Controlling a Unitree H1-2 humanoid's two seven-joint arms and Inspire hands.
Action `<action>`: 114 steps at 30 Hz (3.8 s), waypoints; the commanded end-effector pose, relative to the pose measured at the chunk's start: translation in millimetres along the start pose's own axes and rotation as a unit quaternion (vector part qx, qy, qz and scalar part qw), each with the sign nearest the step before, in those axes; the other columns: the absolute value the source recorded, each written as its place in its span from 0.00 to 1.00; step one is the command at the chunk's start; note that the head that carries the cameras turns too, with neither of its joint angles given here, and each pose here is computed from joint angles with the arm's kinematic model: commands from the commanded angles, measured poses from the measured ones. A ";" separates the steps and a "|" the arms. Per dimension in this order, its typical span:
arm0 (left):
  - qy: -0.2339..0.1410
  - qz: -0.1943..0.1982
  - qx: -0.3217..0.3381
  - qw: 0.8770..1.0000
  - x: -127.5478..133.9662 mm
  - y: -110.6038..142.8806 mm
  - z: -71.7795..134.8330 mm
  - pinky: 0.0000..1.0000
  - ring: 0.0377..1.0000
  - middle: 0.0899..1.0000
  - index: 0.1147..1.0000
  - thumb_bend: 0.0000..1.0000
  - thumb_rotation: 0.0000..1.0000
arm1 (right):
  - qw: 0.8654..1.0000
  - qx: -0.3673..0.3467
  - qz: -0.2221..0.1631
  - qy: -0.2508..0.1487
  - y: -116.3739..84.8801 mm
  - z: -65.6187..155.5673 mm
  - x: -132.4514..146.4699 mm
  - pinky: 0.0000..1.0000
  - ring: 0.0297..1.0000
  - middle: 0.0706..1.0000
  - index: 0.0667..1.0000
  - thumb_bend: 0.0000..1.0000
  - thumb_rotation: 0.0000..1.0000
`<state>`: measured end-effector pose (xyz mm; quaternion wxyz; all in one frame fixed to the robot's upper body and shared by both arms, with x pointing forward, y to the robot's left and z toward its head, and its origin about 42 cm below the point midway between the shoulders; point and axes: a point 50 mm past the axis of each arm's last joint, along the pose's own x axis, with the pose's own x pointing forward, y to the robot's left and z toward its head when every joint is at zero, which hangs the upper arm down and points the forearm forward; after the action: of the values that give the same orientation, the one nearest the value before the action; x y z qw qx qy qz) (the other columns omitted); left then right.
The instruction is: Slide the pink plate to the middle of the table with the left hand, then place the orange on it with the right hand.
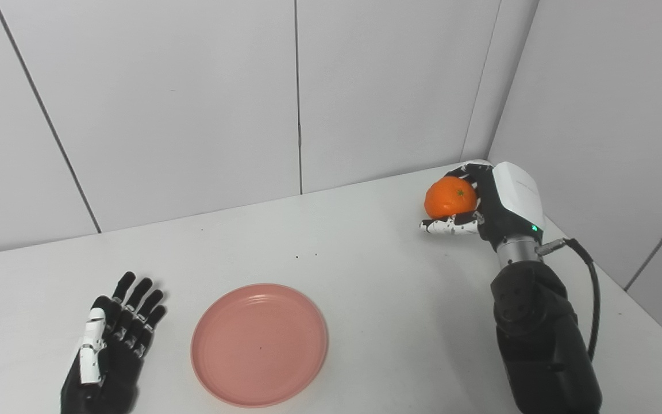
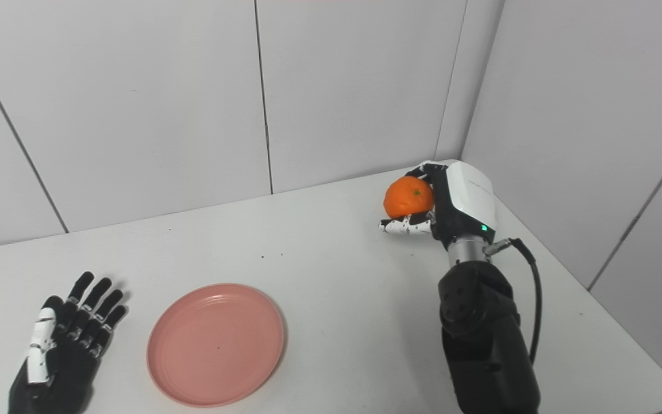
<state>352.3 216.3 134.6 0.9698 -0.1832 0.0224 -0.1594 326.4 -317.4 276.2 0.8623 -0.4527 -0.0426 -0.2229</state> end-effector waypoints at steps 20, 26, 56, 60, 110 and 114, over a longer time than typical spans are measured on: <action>0.007 0.022 0.008 1.000 -5.1 -15.4 -18.3 0.93 0.90 0.91 0.90 0.36 1.00 | 0.989 0.020 0.034 -0.143 34.3 90.0 -21.5 0.29 0.35 0.39 0.50 0.52 0.00; 0.006 0.029 0.012 0.999 -5.4 -28.2 -19.6 0.92 0.90 0.90 0.89 0.38 1.00 | 0.982 0.036 0.062 -0.175 57.5 109.8 -34.7 0.27 0.33 0.38 0.50 0.52 0.00; -0.002 0.040 0.033 0.999 6.6 -72.8 -25.8 0.89 0.89 0.90 0.88 0.42 1.00 | 0.951 0.069 0.215 -0.212 155.5 124.6 -84.7 0.24 0.32 0.38 0.50 0.52 0.00; -0.002 0.045 0.038 0.998 7.1 -75.5 -26.3 0.88 0.88 0.89 0.87 0.42 1.00 | 0.948 0.073 0.222 -0.218 160.1 122.5 -87.7 0.26 0.33 0.38 0.49 0.52 0.00; -0.001 0.052 0.038 0.998 7.3 -79.3 -23.3 0.87 0.87 0.88 0.87 0.42 1.00 | 0.934 0.000 0.265 -0.241 172.4 114.9 -94.1 0.76 0.77 0.80 0.81 0.96 0.35; -0.002 0.052 0.036 0.998 7.9 -78.6 -23.8 0.87 0.87 0.87 0.87 0.42 1.00 | 0.932 0.006 0.263 -0.247 169.9 115.2 -92.7 0.79 0.79 0.82 0.84 0.97 0.37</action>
<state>333.1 138.8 140.1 0.9833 -0.1426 0.0201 -0.1112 326.8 -110.8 174.8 0.8555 -0.4892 -0.1058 0.1325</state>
